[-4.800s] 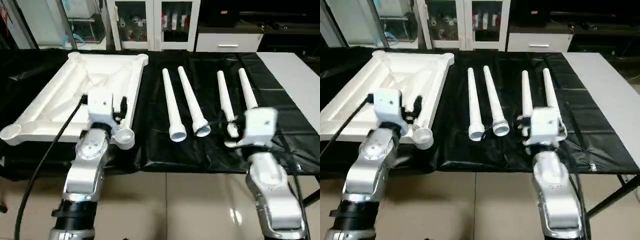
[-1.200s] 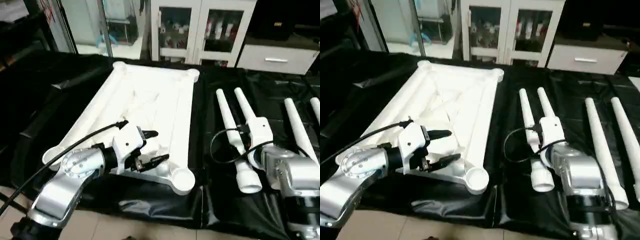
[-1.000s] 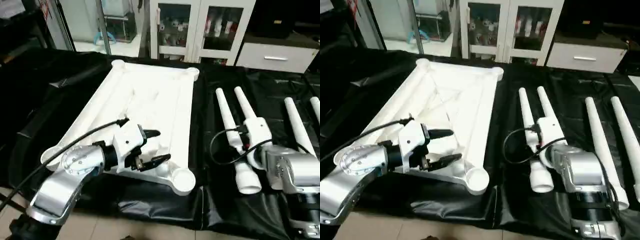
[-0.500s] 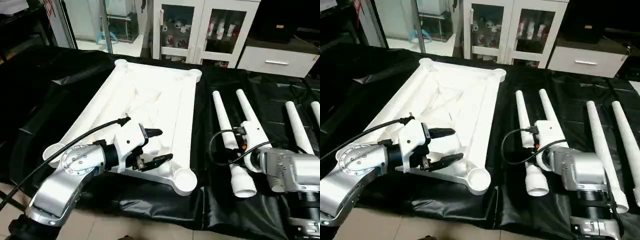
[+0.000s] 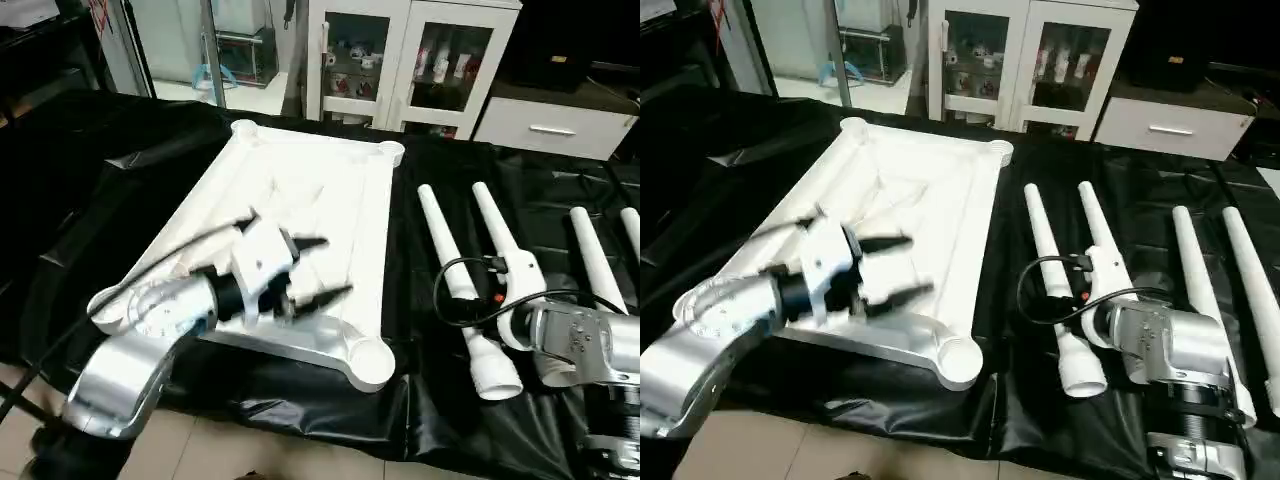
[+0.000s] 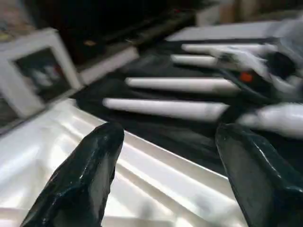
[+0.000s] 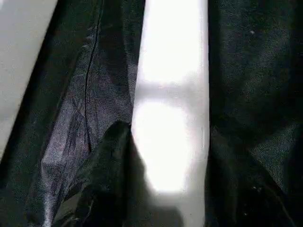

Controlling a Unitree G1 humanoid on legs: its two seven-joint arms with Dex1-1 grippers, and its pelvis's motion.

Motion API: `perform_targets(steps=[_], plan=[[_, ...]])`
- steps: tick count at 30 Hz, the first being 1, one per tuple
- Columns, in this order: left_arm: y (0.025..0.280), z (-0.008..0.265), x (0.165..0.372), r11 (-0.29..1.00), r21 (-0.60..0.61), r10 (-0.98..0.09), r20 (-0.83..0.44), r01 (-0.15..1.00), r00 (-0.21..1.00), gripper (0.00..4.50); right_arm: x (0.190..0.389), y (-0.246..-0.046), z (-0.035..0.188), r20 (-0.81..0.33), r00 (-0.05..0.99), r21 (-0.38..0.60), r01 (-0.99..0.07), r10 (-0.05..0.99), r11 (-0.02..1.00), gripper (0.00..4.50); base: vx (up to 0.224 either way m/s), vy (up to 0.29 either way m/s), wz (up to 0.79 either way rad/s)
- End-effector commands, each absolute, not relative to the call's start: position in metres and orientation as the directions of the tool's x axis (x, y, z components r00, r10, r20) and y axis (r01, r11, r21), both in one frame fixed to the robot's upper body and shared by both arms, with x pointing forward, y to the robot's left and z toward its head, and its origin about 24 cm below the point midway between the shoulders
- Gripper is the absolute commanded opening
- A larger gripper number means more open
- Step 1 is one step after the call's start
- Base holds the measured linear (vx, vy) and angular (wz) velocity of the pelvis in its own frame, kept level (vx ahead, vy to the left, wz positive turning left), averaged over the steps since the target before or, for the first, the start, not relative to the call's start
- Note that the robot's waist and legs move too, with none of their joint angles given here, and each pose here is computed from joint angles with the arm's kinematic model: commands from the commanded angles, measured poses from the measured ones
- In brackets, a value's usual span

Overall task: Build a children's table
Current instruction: Pick table leg

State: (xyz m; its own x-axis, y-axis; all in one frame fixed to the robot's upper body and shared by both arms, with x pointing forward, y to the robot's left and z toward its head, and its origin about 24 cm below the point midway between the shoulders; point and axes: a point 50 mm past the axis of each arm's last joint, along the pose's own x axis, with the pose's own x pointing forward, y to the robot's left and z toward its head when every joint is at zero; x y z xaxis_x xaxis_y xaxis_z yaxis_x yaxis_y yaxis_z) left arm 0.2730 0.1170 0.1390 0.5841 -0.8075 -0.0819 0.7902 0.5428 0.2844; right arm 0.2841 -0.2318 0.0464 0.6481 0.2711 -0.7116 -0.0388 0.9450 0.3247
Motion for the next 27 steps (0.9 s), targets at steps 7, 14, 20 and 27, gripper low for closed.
perform_targets(steps=[7,14,20,27], plan=[[0.123,0.149,0.297,0.743,0.113,-0.666,0.026,0.66,0.746,3.98,0.278,-0.238,0.077,-0.557,0.783,0.416,-0.026,0.277,0.909,1.8,0.0,0.0,0.0],[0.089,0.182,0.312,0.648,-0.135,-0.737,0.136,0.749,0.662,4.47,0.285,-0.212,0.166,0.034,0.82,0.573,-0.484,0.571,0.661,1.8,0.0,0.0,0.0],[0.058,0.212,0.322,0.511,-0.221,-0.813,0.189,0.831,0.551,4.5,0.285,-0.192,0.186,0.157,0.687,0.543,-0.66,0.709,0.519,1.8,0.0,0.0,0.0],[0.046,0.235,0.322,0.372,-0.331,-0.851,0.253,0.867,0.461,4.5,0.284,-0.181,0.194,0.157,0.635,0.508,-0.709,0.757,0.489,1.8,0.0,0.0,0.0]])
